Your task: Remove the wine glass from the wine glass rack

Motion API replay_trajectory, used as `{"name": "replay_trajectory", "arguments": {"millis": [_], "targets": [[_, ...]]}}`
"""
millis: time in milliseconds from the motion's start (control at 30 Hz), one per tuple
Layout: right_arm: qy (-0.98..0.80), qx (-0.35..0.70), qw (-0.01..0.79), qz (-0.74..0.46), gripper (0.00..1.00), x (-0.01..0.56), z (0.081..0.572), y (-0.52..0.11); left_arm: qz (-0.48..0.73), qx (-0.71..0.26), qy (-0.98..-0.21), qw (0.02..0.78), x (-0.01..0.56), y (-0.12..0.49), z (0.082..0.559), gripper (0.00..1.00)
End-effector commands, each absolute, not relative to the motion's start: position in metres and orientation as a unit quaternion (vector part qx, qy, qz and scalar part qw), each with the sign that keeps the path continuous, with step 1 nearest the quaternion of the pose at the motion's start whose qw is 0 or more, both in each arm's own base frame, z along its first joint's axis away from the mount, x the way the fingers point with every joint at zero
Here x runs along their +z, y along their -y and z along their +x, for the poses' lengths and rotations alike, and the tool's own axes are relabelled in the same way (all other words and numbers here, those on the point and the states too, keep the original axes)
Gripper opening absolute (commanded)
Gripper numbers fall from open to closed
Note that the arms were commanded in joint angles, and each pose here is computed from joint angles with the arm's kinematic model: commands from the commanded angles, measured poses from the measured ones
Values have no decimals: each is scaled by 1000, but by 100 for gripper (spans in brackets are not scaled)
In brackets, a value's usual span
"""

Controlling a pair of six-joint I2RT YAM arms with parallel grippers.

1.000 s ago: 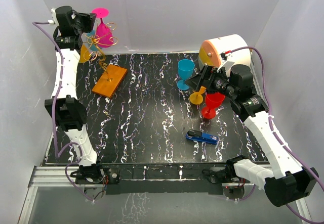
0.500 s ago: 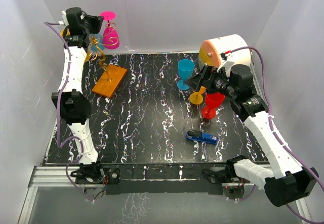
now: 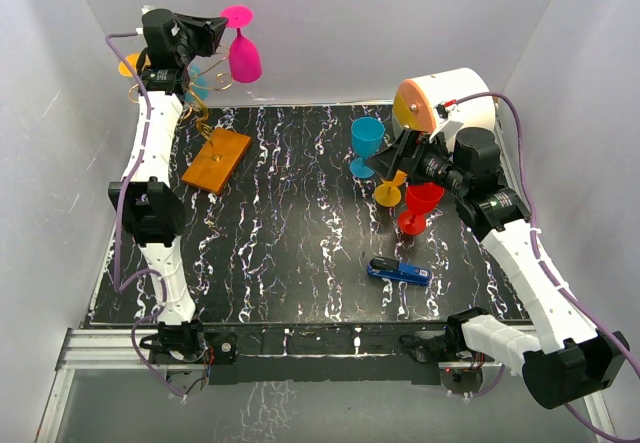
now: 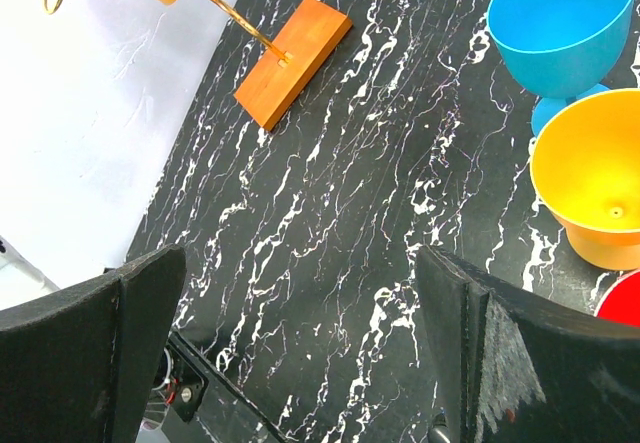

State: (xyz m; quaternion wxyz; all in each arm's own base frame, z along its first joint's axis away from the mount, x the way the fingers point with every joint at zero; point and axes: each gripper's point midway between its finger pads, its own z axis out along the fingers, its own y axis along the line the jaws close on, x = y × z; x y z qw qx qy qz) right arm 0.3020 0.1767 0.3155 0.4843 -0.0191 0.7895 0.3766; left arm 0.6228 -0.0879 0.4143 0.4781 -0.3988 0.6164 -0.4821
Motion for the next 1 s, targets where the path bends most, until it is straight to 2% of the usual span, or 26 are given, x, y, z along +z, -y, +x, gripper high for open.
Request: {"name": "replay_trajectory", "arguments": {"millis": [0,200,467,733,967], "targets": [[-770,391,504,-16,98,331,308,-179,-316,-570,-581,487,489,115,586,0],[-755,410,510,-32,98,341,307,-185,-243,-633,-563,472,529,143,527,0],[-708,492,503,-57,98,371,304,-209,-184,-700,-517,457,571,155,435,0],[-633,588,501,-52,98,417,313,-231,-165,-756,-475,420,581,157,361,0],[-544,667,502,-84,98,462,303,-273,-155,-786,-450,396,577,155,316,0]]}}
